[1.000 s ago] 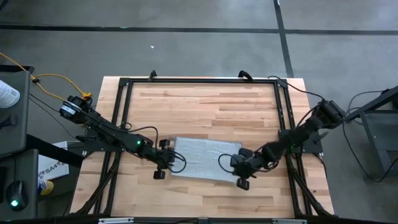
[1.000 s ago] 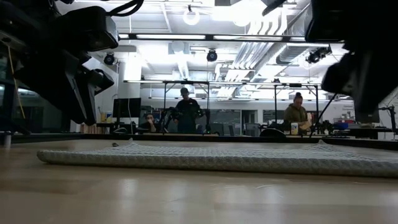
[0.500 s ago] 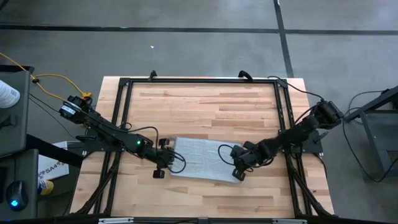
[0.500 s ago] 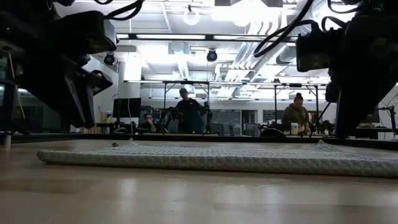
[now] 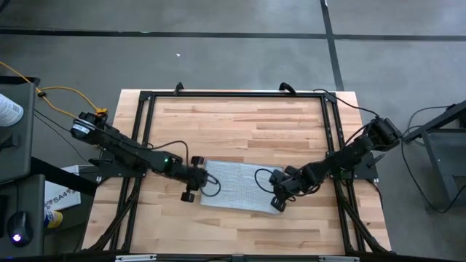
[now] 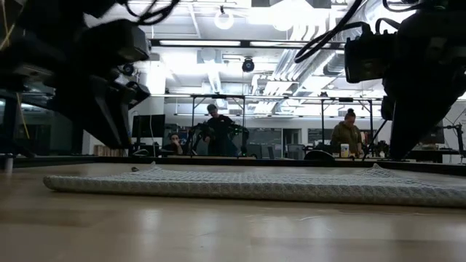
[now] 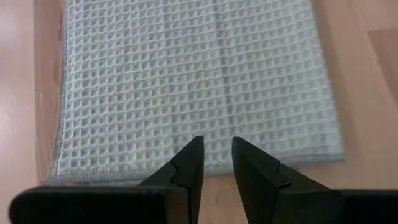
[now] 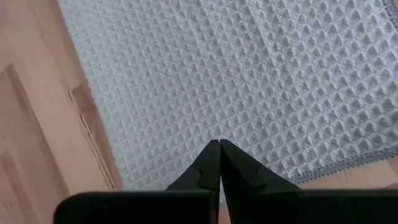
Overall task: Fold microfiber towels
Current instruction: Fold the gray towel
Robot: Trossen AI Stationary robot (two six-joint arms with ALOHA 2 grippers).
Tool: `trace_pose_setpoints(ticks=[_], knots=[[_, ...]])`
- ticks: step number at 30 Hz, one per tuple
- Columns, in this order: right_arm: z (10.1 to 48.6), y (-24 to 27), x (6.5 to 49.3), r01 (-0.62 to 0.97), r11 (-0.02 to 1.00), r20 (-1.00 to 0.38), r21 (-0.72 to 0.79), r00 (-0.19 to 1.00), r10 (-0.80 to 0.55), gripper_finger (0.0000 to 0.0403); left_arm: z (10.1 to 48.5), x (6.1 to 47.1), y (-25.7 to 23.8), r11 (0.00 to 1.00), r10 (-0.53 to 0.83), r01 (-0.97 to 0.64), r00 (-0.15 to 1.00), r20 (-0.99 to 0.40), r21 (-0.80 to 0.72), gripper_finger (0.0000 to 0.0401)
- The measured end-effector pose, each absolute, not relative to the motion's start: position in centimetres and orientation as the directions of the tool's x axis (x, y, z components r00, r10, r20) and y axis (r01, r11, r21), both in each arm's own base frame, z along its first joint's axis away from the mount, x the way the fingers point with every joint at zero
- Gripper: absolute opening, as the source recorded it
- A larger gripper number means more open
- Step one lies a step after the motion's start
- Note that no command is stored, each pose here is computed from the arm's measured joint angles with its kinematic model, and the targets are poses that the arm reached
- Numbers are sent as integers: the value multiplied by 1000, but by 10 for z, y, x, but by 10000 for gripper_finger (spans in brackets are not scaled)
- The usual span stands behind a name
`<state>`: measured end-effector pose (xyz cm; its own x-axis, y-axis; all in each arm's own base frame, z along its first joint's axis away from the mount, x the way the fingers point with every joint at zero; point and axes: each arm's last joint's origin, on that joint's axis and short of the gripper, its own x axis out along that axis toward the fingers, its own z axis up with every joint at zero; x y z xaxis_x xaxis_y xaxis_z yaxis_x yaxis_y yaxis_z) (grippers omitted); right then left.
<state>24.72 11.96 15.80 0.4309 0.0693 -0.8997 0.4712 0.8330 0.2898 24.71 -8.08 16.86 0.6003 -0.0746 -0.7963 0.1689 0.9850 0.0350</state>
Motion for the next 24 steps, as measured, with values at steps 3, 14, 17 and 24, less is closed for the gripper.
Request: trace_pose_setpoints(ticks=[3, 14, 17, 24], knots=[[159, 120, 248, 467, 831, -893, 303, 444, 76, 2, 166, 250, -71, 985, -91, 173, 584, -807, 14, 84], [154, 120, 249, 479, 830, -902, 287, 426, 66, 2, 159, 257, -66, 982, -117, 190, 575, -810, -7, 84], [148, 121, 250, 489, 830, -912, 269, 406, 57, 2, 154, 257, -66, 982, -108, 188, 551, -827, -3, 84], [140, 122, 253, 498, 829, -917, 255, 397, 44, 2, 147, 260, -67, 982, -105, 187, 543, -833, -2, 84]])
